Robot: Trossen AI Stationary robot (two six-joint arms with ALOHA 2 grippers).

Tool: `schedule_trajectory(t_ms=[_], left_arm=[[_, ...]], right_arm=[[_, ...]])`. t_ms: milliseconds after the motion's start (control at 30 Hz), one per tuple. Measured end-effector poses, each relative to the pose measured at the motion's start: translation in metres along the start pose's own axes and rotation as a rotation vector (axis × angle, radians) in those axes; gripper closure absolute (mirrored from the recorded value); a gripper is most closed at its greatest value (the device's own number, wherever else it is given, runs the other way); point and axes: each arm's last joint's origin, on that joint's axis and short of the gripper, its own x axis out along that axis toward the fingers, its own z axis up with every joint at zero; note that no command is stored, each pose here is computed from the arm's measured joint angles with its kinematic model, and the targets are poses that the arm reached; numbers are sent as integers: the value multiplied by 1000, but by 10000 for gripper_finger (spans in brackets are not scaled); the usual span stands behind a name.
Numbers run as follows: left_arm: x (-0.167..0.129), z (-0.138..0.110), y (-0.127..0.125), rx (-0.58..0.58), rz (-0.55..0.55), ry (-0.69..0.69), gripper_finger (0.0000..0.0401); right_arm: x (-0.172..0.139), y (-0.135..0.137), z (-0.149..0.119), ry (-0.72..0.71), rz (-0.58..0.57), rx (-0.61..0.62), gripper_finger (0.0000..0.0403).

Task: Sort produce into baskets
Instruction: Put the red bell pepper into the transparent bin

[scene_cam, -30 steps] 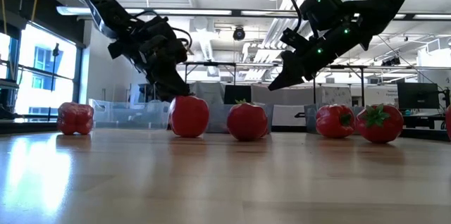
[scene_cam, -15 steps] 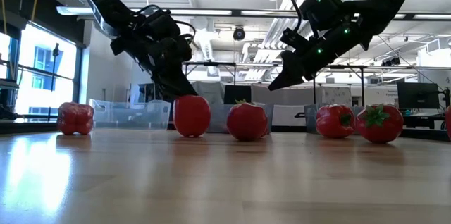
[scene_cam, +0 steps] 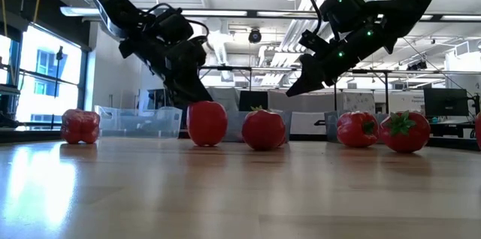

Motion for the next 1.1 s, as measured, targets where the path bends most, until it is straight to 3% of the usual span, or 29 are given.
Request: schedule_trajectory(t_ms=[233,433,633,867,1100], left_arm=[[3,0,-5,-8,59,-3,322],[3,2,-4,34,96,-23,388],[1,7,-1,48,124,-31,396],[-40,35,0,55,266,-64,400],[-102,39,21,-138,509,-103,400]], right_arm=[[0,0,0,0,0,-1,403],[0,0,0,0,0,-2,403],[0,0,0,0,0,-1,403],[0,0,0,0,0,-2,403],[0,0,0,0,0,-2,403]])
